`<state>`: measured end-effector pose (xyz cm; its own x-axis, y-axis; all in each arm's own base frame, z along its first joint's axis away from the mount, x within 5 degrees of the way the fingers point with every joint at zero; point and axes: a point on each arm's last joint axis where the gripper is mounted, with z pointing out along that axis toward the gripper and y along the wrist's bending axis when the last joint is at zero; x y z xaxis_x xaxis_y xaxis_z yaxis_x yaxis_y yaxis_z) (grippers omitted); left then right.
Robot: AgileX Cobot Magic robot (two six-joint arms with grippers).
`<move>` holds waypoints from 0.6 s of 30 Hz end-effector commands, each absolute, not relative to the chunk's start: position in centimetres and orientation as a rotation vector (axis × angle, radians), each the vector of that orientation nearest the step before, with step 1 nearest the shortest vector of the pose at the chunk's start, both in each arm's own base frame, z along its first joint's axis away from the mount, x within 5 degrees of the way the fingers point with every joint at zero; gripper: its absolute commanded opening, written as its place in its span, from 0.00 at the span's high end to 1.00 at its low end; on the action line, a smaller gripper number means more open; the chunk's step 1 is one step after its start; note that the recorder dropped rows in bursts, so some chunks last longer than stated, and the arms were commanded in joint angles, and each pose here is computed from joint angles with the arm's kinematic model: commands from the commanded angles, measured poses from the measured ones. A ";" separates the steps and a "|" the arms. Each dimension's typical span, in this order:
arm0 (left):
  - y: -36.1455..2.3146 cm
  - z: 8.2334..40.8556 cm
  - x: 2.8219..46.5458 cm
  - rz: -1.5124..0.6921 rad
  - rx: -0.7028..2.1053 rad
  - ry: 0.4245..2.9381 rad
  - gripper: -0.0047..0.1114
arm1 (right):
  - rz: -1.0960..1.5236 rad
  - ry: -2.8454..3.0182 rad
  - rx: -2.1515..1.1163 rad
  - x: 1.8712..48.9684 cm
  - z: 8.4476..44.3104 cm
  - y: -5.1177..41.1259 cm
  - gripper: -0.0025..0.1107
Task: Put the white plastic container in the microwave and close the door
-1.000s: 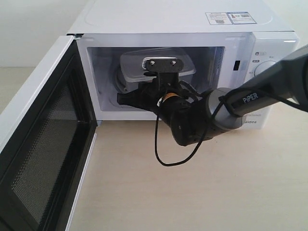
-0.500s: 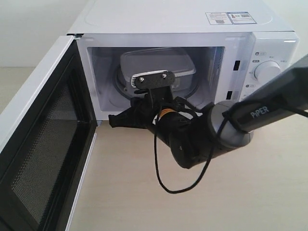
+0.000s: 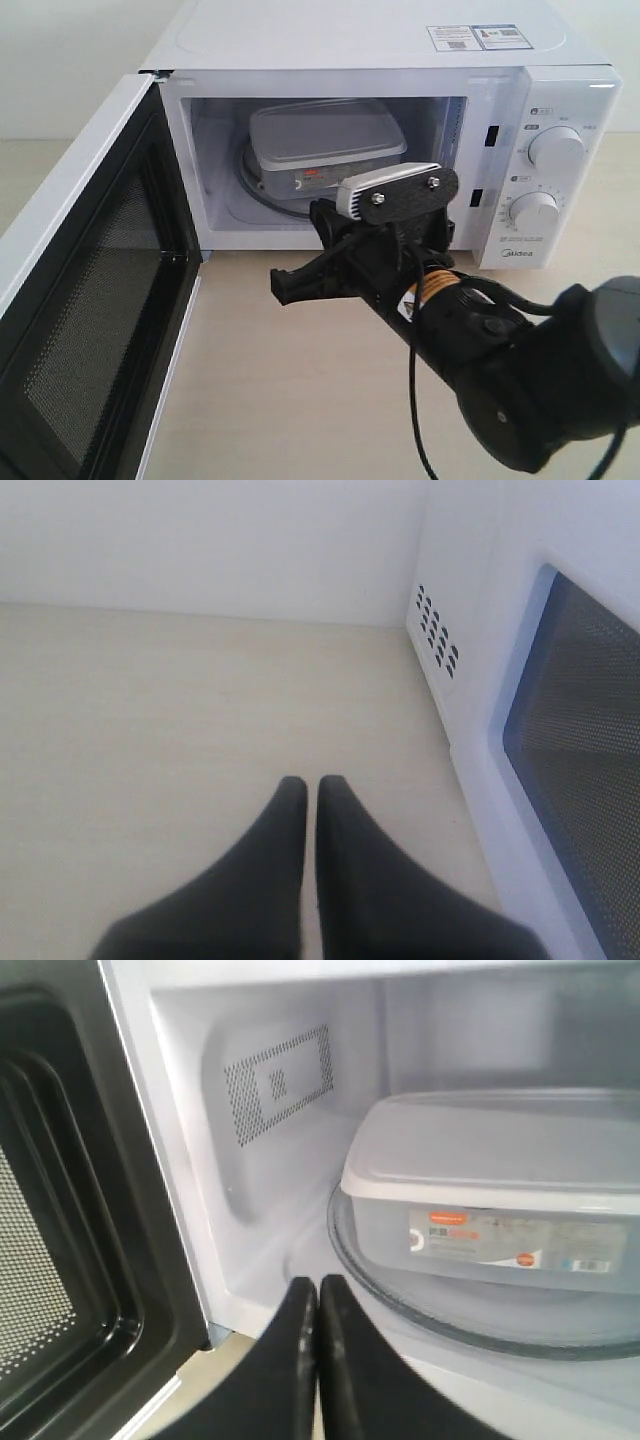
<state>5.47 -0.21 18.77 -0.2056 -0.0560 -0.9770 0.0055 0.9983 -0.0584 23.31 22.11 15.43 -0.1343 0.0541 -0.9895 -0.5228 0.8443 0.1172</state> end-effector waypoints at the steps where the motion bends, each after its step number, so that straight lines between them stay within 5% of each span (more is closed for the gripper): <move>1: -0.2 18.7 5.5 -0.052 -0.039 1.777 0.92 | 0.520 1.606 -0.364 22.0 16.4 20.7 0.98; 18: -0.2 18.7 5.5 -0.052 -0.039 1.777 0.92 | 0.518 1.613 -0.366 21.9 16.3 20.6 0.98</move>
